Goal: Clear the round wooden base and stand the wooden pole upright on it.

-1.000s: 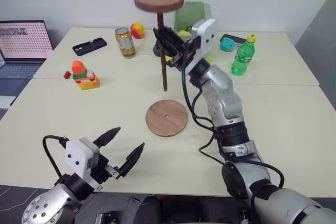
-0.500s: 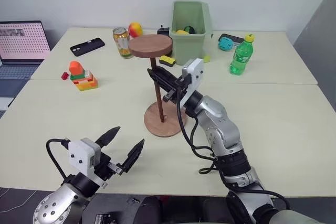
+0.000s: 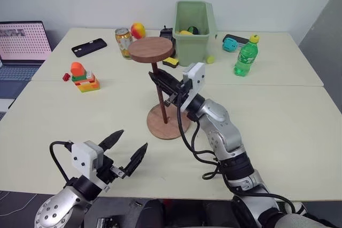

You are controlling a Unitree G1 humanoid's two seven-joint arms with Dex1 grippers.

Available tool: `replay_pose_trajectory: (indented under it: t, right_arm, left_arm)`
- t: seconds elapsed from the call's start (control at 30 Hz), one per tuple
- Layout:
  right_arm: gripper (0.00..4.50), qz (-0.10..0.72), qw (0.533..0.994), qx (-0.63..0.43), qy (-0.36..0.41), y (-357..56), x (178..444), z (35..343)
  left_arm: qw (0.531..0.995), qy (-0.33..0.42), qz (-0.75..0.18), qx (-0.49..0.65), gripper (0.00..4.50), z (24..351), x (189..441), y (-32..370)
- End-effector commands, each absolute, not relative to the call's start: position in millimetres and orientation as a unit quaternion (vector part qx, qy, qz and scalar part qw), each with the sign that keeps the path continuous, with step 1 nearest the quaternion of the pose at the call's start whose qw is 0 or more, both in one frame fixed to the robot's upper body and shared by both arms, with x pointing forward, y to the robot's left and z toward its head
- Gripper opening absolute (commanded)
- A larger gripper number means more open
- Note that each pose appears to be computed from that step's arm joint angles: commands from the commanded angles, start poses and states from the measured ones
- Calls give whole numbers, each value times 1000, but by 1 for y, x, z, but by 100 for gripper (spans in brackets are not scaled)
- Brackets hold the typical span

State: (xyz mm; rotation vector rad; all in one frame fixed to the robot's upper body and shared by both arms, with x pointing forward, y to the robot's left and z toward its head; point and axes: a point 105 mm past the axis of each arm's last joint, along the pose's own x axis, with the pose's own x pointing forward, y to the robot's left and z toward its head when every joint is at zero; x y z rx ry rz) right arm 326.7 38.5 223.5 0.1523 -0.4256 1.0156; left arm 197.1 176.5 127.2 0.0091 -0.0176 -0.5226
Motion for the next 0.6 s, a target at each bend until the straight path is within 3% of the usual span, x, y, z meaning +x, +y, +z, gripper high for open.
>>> replay_pose_trajectory:
  t: [0.03,0.6]
  right_arm:
    - [21,486,842,67,-226,38,323,235]
    - [21,477,845,58,-236,43,328,230]
  left_arm:
    - [963,-26,-266,11,450,134,198,173]
    - [963,-29,-269,11,450,135,201,172]
